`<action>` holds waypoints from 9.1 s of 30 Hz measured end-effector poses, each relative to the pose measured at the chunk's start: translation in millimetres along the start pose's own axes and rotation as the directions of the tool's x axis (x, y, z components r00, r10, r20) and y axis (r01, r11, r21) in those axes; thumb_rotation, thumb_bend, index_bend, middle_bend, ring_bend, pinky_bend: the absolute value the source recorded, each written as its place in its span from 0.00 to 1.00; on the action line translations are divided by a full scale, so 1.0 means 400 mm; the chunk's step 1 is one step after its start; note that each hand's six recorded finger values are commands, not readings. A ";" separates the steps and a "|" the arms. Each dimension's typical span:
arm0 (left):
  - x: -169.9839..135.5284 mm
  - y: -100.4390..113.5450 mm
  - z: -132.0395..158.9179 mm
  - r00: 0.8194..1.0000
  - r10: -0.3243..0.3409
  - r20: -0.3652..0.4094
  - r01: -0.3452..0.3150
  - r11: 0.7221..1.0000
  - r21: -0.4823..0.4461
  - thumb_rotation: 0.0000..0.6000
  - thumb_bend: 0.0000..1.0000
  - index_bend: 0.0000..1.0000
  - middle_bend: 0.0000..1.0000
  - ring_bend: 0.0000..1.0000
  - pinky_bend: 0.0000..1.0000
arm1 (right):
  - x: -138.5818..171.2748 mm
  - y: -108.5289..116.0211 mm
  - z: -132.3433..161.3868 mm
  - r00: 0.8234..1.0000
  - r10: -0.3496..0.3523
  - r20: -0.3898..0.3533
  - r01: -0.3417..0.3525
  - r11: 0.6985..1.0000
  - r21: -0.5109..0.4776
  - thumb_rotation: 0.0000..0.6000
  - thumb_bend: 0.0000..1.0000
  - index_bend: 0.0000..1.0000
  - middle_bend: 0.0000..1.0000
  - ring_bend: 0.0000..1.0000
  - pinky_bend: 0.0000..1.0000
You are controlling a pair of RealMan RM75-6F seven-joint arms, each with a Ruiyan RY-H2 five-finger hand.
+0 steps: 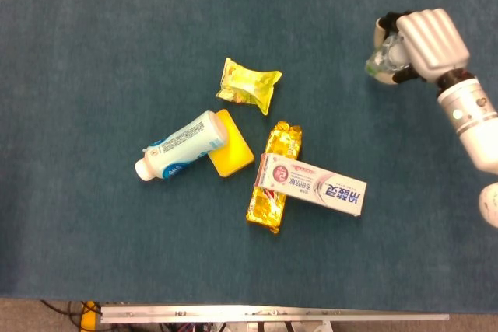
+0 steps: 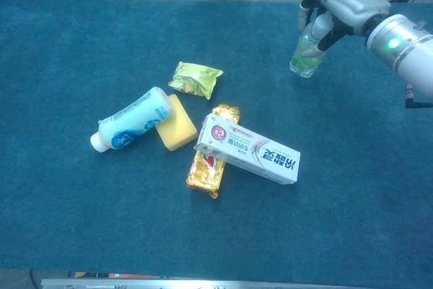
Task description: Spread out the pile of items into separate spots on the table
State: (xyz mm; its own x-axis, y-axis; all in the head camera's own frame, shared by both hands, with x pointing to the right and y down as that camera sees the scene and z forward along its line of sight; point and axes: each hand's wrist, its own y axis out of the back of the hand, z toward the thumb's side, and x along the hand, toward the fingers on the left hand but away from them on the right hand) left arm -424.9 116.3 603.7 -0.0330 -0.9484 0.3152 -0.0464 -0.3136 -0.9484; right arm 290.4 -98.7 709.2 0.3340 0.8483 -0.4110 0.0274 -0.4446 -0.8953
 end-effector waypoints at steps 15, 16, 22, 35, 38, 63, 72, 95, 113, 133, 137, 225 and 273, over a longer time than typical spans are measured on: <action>0.001 -0.004 0.005 1.000 -0.002 0.018 0.002 1.000 -0.020 1.00 0.37 0.33 0.21 0.14 0.24 | -0.033 -0.003 0.015 1.000 0.020 0.003 -0.020 0.965 0.263 1.00 0.10 0.58 0.51 0.51 0.70; 0.001 -0.004 0.006 1.000 -0.002 0.021 0.002 1.000 -0.021 1.00 0.37 0.33 0.21 0.14 0.24 | -0.037 -0.004 0.021 1.000 0.020 0.000 -0.019 0.960 0.278 1.00 0.10 0.58 0.51 0.50 0.68; -0.004 0.000 0.007 1.000 0.007 0.029 -0.007 1.000 -0.028 1.00 0.37 0.33 0.21 0.14 0.24 | -0.065 -0.020 0.061 1.000 0.028 -0.014 -0.020 0.922 0.386 1.00 0.10 0.58 0.47 0.43 0.57; -0.009 0.011 0.002 0.999 0.032 0.028 -0.031 0.999 -0.037 1.00 0.37 0.33 0.21 0.13 0.24 | -0.099 -0.025 0.124 1.000 0.017 0.004 -0.017 0.914 0.406 1.00 0.10 0.26 0.32 0.20 0.35; -0.011 0.014 0.000 0.999 0.034 0.028 -0.033 0.999 -0.036 1.00 0.37 0.33 0.21 0.13 0.24 | -0.097 -0.013 0.142 1.000 -0.009 -0.018 0.015 0.926 0.376 1.00 0.10 0.26 0.32 0.20 0.35; -0.039 0.031 -0.023 0.999 0.041 -0.008 -0.041 0.999 -0.023 1.00 0.37 0.33 0.21 0.13 0.24 | 0.090 0.034 0.303 0.942 0.108 -0.317 -0.097 0.994 0.051 1.00 0.00 0.26 0.32 0.20 0.36; -0.038 0.024 -0.022 1.000 0.027 -0.006 -0.027 0.999 -0.017 1.00 0.37 0.33 0.21 0.13 0.24 | 0.192 -0.002 0.316 0.906 0.181 -0.382 -0.158 0.983 0.092 1.00 0.00 0.26 0.32 0.22 0.46; -0.028 0.019 0.003 0.999 0.005 0.044 -0.005 1.000 -0.001 1.00 0.37 0.33 0.21 0.13 0.24 | 0.322 -0.120 0.326 0.905 0.220 -0.364 -0.171 0.972 0.163 1.00 0.00 0.16 0.28 0.23 0.48; -0.031 0.021 -0.001 0.998 -0.011 0.058 0.011 1.000 0.011 1.00 0.37 0.33 0.21 0.13 0.24 | 0.317 -0.177 0.394 0.906 0.255 -0.336 -0.205 0.962 0.179 1.00 0.00 0.07 0.22 0.17 0.47; -0.036 0.013 -0.013 0.997 -0.029 0.074 0.028 1.000 0.007 1.00 0.37 0.33 0.21 0.13 0.23 | 0.306 -0.228 0.447 0.923 0.212 -0.322 -0.151 0.967 0.206 1.00 0.01 0.07 0.21 0.17 0.47; -0.038 0.013 -0.015 0.997 -0.030 0.076 0.030 1.000 0.004 1.00 0.37 0.33 0.21 0.13 0.23 | 0.300 -0.241 0.452 0.927 0.207 -0.312 -0.145 0.967 0.209 1.00 0.14 0.09 0.22 0.17 0.51; 0.013 0.023 0.022 0.990 -0.080 0.113 0.073 0.996 0.059 1.00 0.37 0.19 0.15 0.08 0.20 | 0.373 -0.202 0.225 0.825 0.487 -0.285 -0.384 0.855 0.348 1.00 0.08 0.00 0.10 0.11 0.39; 0.193 -0.130 0.300 0.900 -0.314 0.302 0.341 0.939 -0.042 1.00 0.32 0.12 0.09 0.06 0.18 | 0.270 0.081 0.150 0.970 0.058 -0.237 -0.072 0.996 -0.051 1.00 0.07 0.00 0.08 0.08 0.37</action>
State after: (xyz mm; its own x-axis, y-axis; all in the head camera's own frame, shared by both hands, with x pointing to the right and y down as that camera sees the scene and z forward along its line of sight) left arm -305.4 53.8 673.3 0.2860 -0.7692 0.5714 -0.0966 -0.6164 -0.7815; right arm 270.9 -4.5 625.4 0.5491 0.7286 -0.4094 0.0514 -0.5184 -0.8536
